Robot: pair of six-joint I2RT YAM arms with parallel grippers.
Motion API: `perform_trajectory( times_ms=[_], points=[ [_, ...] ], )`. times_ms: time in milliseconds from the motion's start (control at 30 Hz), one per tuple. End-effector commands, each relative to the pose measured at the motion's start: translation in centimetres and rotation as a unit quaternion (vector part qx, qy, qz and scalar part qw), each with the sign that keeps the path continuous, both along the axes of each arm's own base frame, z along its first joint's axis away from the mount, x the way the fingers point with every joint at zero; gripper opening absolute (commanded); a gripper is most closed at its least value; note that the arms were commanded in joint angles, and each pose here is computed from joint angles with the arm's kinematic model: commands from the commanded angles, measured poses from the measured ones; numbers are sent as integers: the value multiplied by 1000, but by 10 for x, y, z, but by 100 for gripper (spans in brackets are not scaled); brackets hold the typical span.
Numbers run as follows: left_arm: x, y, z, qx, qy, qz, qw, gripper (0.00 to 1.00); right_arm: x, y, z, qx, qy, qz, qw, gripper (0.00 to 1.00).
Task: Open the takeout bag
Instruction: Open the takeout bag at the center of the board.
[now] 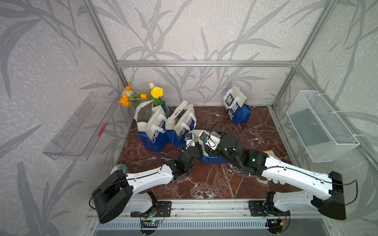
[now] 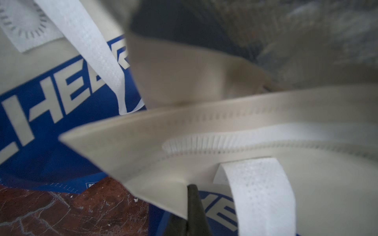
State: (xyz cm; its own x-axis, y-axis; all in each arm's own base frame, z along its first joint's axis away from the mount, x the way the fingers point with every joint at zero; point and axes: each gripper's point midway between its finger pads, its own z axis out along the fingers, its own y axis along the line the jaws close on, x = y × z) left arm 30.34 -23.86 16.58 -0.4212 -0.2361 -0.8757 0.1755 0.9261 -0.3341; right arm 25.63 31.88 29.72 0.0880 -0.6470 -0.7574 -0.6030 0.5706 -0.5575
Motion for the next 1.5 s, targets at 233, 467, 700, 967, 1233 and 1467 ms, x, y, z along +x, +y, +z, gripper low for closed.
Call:
perform_trajectory(
  times_ms=[233,467,700,967,1233,1467],
  points=[
    [-5,2,-12,42,23,-14,999,0,28,-1,9,-19,-91,-108,990,72],
    [-7,5,-12,42,23,-11,999,0,62,-7,15,-80,-170,-249,950,51],
    [-9,16,-13,51,19,1,999,0,77,-35,43,-39,-177,-308,934,16],
    [-9,16,-20,53,25,2,998,0,86,-64,77,-6,-145,-285,948,0],
    [-9,17,-28,66,32,4,997,0,91,-91,95,-17,-79,-261,962,0],
    [-8,16,-42,99,52,2,994,0,95,-105,119,-36,-79,-273,958,0]
  ],
)
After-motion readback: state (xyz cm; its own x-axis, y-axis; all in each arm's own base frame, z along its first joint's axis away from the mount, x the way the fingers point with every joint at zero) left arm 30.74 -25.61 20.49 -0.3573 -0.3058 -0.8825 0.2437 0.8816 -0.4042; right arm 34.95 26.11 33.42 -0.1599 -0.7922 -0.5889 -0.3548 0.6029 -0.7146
